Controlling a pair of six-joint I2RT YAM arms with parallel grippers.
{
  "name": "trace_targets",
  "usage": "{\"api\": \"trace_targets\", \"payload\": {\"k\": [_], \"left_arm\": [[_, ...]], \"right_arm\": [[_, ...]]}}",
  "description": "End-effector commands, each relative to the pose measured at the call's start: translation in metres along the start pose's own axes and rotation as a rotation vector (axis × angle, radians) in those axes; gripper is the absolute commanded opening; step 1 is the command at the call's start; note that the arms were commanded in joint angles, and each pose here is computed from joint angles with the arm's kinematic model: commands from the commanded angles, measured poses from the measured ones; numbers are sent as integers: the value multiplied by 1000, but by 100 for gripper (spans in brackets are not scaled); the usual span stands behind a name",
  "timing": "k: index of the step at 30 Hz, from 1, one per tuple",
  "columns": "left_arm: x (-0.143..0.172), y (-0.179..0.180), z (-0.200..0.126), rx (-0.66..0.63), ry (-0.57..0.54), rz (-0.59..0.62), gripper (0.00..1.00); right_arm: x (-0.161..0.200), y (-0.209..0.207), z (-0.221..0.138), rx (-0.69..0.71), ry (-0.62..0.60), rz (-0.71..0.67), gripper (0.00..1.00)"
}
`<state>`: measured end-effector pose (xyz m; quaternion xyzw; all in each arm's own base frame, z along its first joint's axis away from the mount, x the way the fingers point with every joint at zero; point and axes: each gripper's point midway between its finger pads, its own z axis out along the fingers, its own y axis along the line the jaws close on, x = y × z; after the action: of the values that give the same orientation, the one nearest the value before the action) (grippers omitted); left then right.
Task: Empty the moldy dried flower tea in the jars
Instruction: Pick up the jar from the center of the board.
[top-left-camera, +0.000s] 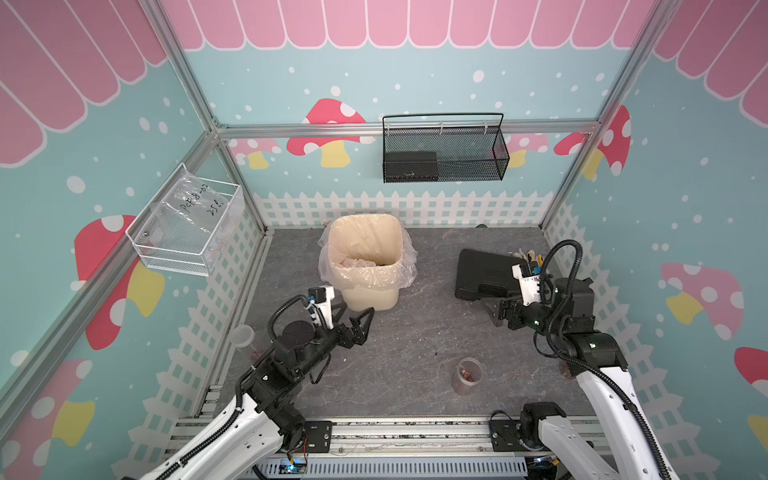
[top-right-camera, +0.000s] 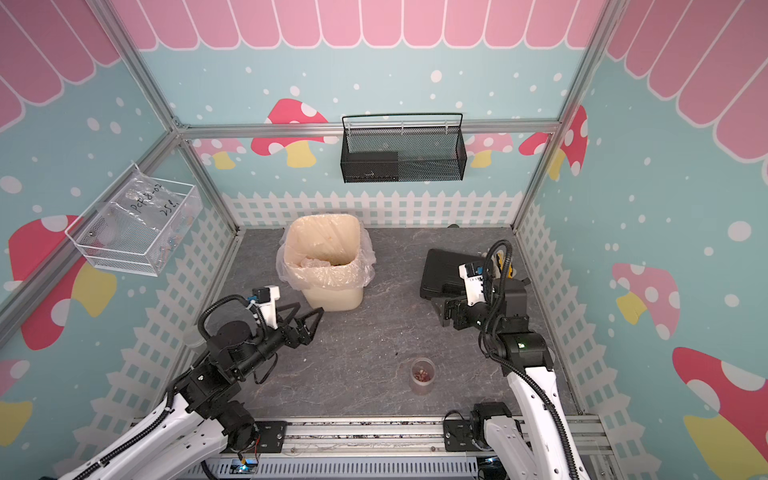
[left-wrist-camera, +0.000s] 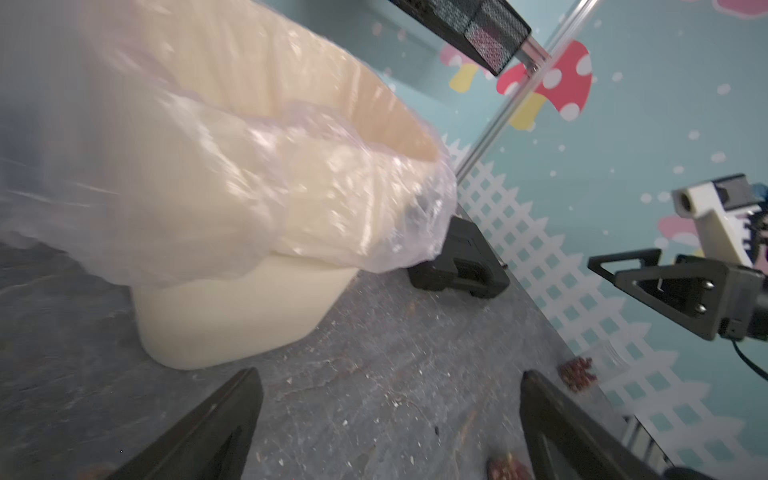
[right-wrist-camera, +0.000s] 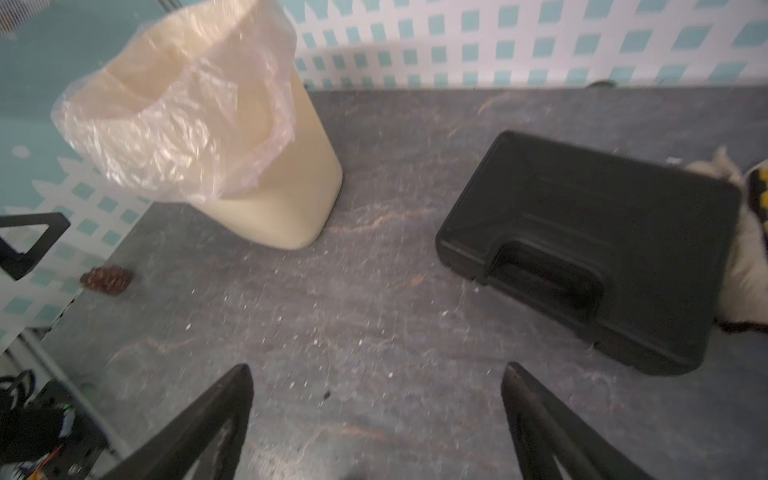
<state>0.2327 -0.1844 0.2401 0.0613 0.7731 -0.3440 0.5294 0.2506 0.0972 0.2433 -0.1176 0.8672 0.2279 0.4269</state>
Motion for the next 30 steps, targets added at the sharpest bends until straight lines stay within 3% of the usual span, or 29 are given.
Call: {"api": "trace_targets", "payload": {"k": [1, 11, 30], "left_arm": [[31, -11, 12, 37, 90, 68, 99], [74, -40, 35, 141, 203, 122, 99], [91, -44, 47, 150, 250, 171, 99]], "right_arm": [[45, 18, -1, -50, 187, 59, 94], [114, 46, 1, -39, 463, 35, 94], [174, 61, 7, 66, 696, -139, 100]]}}
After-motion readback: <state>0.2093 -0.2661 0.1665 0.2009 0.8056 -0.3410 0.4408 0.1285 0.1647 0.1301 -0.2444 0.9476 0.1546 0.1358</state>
